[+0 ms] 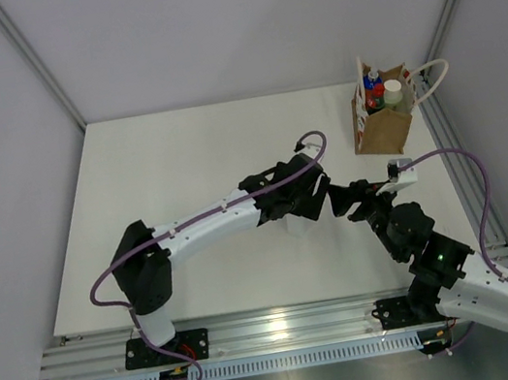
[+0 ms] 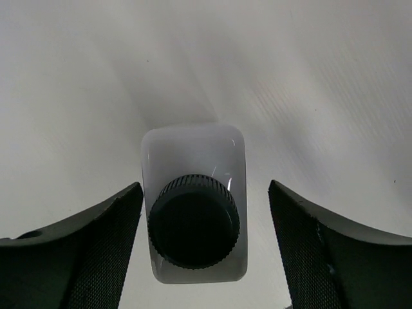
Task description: Place the personal care products into the canvas bag
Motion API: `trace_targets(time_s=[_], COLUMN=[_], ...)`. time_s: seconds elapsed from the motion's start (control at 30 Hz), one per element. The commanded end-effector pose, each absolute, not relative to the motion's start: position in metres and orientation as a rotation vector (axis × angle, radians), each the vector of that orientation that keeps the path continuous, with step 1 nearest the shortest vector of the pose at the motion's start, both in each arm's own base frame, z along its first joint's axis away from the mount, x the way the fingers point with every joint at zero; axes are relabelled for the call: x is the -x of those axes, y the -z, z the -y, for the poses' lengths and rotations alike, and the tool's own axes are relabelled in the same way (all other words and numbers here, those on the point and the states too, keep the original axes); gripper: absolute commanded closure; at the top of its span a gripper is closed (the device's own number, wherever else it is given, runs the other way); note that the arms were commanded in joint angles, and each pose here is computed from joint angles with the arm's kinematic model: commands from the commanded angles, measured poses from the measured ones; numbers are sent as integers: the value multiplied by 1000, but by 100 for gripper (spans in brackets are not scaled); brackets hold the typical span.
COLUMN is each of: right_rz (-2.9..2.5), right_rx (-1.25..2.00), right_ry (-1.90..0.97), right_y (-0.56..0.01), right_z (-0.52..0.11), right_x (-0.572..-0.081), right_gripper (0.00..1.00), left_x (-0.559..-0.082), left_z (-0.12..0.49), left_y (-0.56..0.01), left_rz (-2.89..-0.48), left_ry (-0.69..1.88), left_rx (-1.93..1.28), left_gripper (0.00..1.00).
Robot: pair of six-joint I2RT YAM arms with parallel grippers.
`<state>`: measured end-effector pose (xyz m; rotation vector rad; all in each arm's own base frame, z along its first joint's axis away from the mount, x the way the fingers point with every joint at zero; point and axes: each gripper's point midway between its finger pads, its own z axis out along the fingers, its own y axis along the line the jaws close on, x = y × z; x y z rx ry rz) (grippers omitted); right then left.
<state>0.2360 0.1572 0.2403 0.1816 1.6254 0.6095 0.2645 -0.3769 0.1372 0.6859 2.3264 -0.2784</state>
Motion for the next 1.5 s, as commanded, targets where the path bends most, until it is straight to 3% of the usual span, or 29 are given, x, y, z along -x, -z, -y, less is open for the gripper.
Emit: trace_targets(time_s=[0.0,0.07,0.17,0.47,0.57,0.63,0.7,0.73,0.8,0.9,1.03,1.2,1.47], right_rz=[-1595,-1594,-1594,-1592,-1602,-1614,-1640,-1665,-1684,-1714,-1752,-1779,-1817], right_rx=[-207,-205,-199,-151,-115,-98,-50,-35,-10,19,-21,-43,-102], right_ry=[-614,-617,-623,-644,-652,-649,-648,-645,-657,-661,-631,-604,-466], right_y=[-251,-252,-252,-254,-254,-251,-245,-241,-237,-228,-227,-224,-209], right_z=[-155,-156,-157,-165,-173,-177,-186,-193,-201,-214,-222,-236,-244], right_x=[-238,-238,-238,-236,-237,-238,-240,-242,-243,-247,-256,-263,-271], right_gripper=[29,28,28,26,25,25,20,20,20,21,21,21,20], left_x=[-268,-267,-266,-274,-282,-280,-285,-280,-274,-260,-264,-255,-259], left_z=[383,382,376,323,282,252,229,214,220,218,194,206,197], left_y=[-174,-180,-197,-263,-263,-231,-248,-217,-234,-206,-203,-214,-205], left_rz=[-2252,-2247,-2228,-2147,-2141,-2193,-2105,-2135,-2051,-2031,-1958,-1889,-1916], left_ry=[358,376,381,427,427,380,406,341,468,542,479,610,526], left_rx=[-614,-611,-601,-472,-351,-277,-162,-114,-89,-90,-7,-62,-58], left_gripper=[17,6,1,1,1,1,1,1,1,1,1,1,1])
